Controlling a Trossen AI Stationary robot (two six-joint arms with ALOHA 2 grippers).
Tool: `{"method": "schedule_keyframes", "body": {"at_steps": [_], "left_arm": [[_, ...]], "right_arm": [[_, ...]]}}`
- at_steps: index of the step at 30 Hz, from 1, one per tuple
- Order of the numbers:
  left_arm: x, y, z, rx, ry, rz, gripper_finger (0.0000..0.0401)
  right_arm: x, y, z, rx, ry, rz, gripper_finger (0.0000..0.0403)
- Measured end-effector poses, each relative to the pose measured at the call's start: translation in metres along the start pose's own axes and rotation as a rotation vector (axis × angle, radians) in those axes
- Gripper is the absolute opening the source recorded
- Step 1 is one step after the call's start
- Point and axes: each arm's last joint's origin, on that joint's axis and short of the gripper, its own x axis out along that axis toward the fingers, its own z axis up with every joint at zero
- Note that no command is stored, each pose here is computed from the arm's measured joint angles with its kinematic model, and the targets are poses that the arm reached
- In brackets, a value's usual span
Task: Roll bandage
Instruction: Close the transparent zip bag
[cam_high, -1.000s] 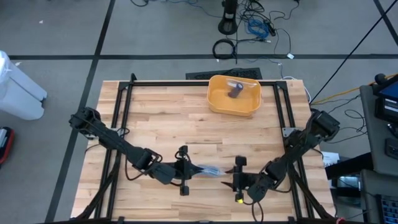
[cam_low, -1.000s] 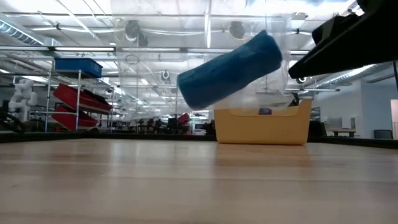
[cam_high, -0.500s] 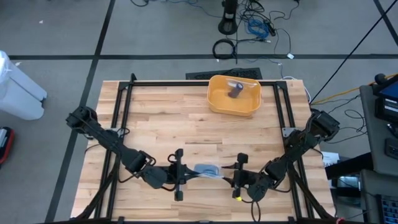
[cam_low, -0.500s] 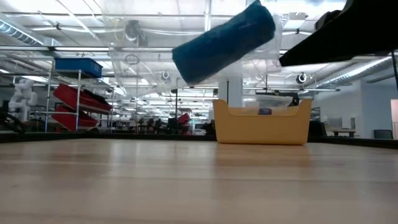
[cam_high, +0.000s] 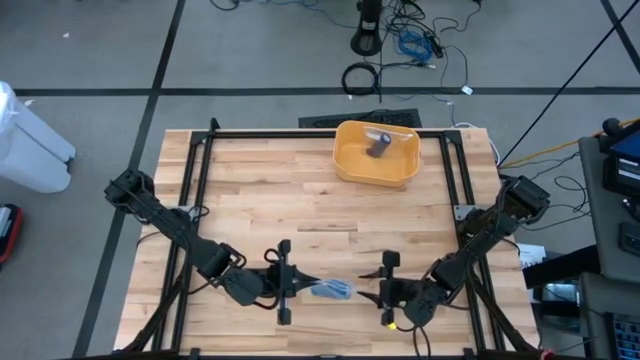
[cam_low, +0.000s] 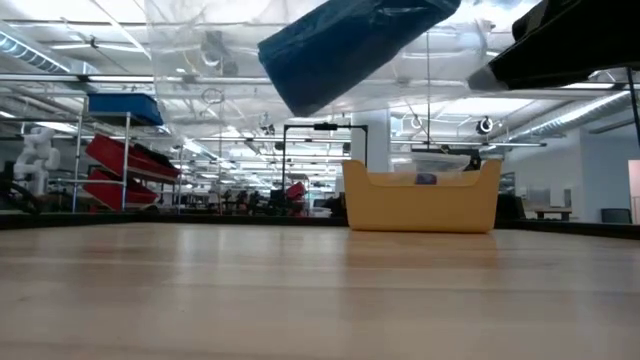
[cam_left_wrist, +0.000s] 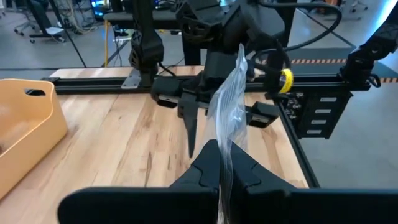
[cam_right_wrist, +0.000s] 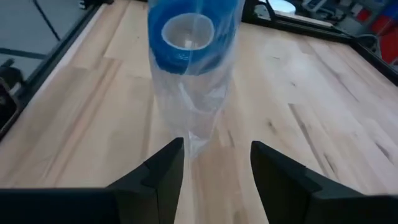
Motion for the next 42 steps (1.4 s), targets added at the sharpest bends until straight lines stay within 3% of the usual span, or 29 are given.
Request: {"method": "schedule_keyframes", "body": {"at_steps": [9,15,18,21,24,33,42], "left_arm": [[0.000,0.000,0.000,0.000,-0.001,0.003,0.0000],[-0.001,0.001,0.001,-0.003,-0.005,0.006,0.0000],[-0.001,0.001,0.001,-0.005,-0.005,0.007,0.0000],[-0.001,0.001,0.001,-0.004,-0.005,0.007,0.0000],[-0.001,0.001,0.001,-0.006,-0.005,0.007,0.0000],[-0.007,-0.007,0.006,-0.007,-0.055,-0.007,0.0000],[-0.002,0.004,-0.007,-0.069,0.070,0.044,0.0000]], "right_arm": [[0.007,-0.003,0.003,0.042,0.034,0.109,0.0171],[0.011,-0.005,0.006,0.060,0.018,0.109,0.0166],[0.011,-0.006,0.007,0.081,0.018,0.115,0.0124],[0.011,-0.006,0.007,0.066,0.018,0.115,0.0033],[0.011,-0.006,0.007,0.066,0.018,0.113,0.0006],[0.016,-0.013,-0.005,0.117,0.162,0.140,0.0000],[-0.005,-0.006,0.010,0.070,0.074,0.209,0.0009]]}}
